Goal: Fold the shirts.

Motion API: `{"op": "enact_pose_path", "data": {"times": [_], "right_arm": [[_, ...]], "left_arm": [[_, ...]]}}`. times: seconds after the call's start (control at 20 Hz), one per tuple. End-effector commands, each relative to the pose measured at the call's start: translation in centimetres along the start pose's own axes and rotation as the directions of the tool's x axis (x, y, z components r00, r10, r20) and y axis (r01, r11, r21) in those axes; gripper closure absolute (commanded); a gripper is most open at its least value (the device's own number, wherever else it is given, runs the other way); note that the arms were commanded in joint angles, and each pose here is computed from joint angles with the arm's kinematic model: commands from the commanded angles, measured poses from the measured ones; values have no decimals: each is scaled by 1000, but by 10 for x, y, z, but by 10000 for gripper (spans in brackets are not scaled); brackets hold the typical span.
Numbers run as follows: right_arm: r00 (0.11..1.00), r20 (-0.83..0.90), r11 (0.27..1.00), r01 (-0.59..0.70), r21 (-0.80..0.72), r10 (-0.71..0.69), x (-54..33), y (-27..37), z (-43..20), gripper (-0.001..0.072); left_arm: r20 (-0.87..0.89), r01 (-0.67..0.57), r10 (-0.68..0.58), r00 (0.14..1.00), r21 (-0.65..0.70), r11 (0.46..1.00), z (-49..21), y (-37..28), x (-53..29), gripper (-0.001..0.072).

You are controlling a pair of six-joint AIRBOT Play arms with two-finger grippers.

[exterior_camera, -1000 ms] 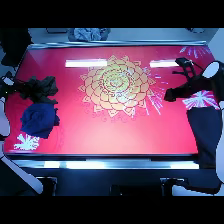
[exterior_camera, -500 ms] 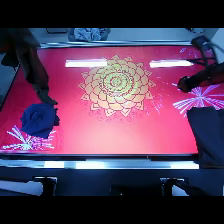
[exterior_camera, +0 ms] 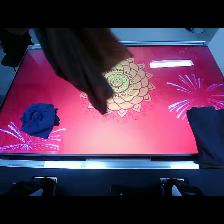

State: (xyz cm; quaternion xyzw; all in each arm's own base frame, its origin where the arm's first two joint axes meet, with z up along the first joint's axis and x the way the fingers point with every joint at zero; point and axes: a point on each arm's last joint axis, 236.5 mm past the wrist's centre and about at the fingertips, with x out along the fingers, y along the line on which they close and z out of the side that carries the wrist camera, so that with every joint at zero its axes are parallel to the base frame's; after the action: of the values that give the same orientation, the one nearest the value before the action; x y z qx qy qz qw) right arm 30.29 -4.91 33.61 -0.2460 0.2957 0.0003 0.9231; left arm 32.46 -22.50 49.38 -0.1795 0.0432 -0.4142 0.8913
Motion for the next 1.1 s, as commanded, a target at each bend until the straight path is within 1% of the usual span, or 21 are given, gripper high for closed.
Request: {"op": "enact_pose_path", "data": {"times": [0.0, 0.1, 0.2, 0.3, 0.4, 0.45, 0.5, 0.55, 0.6, 0.65, 0.7, 0.75, 0.8, 0.85, 0.9, 1.0, 1.05], "right_arm": [[999, -45, 1000, 12, -2, -12, -29, 2, -21, 101], [987, -150, 998, -59, 4, 59, -20, 17, -41, 101], [951, -276, 990, -143, 17, 143, 3, 34, -64, 101], [903, -366, 973, -228, 35, 225, 39, 52, -82, 101], [845, -421, 941, -332, 69, 329, 83, 81, -98, 100], [810, -438, 917, -386, 101, 389, 105, 99, -107, 100], [777, -443, 890, -435, 137, 447, 123, 118, -114, 99], [741, -436, 855, -490, 169, 511, 138, 137, -118, 99], [710, -424, 821, -538, 189, 562, 146, 152, -118, 96], [682, -412, 791, -577, 204, 604, 151, 163, -116, 92], [669, -405, 775, -596, 208, 623, 154, 168, -116, 57], [667, -407, 773, -604, 194, 624, 155, 168, -116, 3], [669, -414, 775, -606, 178, 618, 156, 166, -118, 3], [662, -435, 779, -602, 176, 610, 154, 164, -123, 2], [640, -461, 771, -610, 182, 615, 150, 166, -130, 2], [581, -503, 743, -635, 213, 640, 144, 176, -147, 3], [531, -525, 715, -656, 242, 665, 139, 187, -160, 8]], "left_arm": [[-100, 7, -12, 995, -50, 999, -42, -11, 18, 673], [-264, -89, 60, 963, -101, 991, -117, 26, 42, 673], [-458, -206, 117, 881, -150, 967, -220, 72, 54, 673], [-611, -360, 156, 776, -227, 905, -321, 119, 49, 672], [-724, -506, 181, 666, -260, 822, -403, 157, 31, 671], [-766, -570, 185, 615, -270, 776, -431, 173, 21, 671], [-791, -613, 187, 583, -277, 740, -447, 186, 16, 670], [-792, -636, 186, 581, -300, 710, -449, 197, 16, 665], [-772, -646, 183, 608, -348, 680, -438, 206, 21, 523], [-745, -639, 184, 641, -386, 665, -420, 213, 26, 148], [-727, -623, 189, 660, -390, 678, -397, 221, 26, -13], [-725, -585, 184, 664, -351, 731, -374, 226, 22, -13], [-733, -557, 183, 655, -305, 772, -352, 232, 12, -13], [-759, -568, 209, 617, -245, 786, -333, 244, -7, -13], [-794, -602, 249, 555, -176, 779, -323, 259, -32, -13], [-871, -697, 324, 368, -28, 716, -327, 291, -98, -13], [-901, -720, 319, 293, 11, 694, -339, 299, -124, -13]]}}
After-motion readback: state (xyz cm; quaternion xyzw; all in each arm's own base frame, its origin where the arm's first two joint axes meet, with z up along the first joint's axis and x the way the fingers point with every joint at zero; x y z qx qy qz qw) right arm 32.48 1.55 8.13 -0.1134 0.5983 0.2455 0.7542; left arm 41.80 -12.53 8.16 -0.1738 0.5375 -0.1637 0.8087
